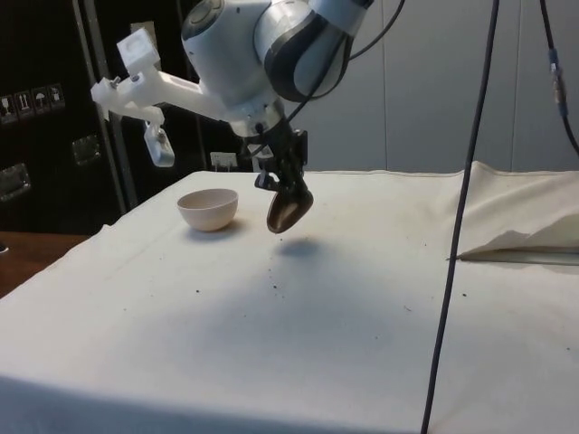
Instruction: Pour the coffee beans from the cup into the bowl.
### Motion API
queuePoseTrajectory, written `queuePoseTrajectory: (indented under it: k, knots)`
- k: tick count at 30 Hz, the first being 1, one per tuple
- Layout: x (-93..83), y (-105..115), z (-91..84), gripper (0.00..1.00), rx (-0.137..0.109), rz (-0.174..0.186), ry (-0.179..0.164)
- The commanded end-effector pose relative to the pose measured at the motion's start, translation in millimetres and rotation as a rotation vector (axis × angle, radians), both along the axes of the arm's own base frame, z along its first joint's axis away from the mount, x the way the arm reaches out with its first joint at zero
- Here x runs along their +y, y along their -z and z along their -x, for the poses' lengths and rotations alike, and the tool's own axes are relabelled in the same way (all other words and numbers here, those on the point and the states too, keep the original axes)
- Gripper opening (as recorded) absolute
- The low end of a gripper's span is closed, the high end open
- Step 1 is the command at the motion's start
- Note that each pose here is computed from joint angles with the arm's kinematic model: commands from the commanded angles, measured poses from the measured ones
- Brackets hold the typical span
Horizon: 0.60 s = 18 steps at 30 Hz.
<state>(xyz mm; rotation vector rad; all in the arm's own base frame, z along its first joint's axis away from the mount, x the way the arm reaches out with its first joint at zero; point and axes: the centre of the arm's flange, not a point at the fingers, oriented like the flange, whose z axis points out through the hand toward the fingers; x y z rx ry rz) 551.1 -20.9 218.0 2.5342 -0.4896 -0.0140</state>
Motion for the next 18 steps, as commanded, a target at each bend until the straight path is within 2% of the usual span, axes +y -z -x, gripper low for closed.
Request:
queuePoseTrajectory:
  k: [1, 8, 9, 10, 18]
  knots:
    - [-0.3, -0.9, 1.6, 0.0, -0.012, -0.026, -0.005]
    - [-4.3, 2.7, 4.8, 0.0, -0.038, -0.062, -0.007]
    - [-4.7, 4.0, 3.9, 0.0, -0.037, -0.047, -0.004]
    - [-4.7, 3.2, 5.6, 0.0, -0.047, -0.072, -0.009]
    - [-9.8, 9.0, 10.5, 0.0, -0.081, -0.116, -0.011]
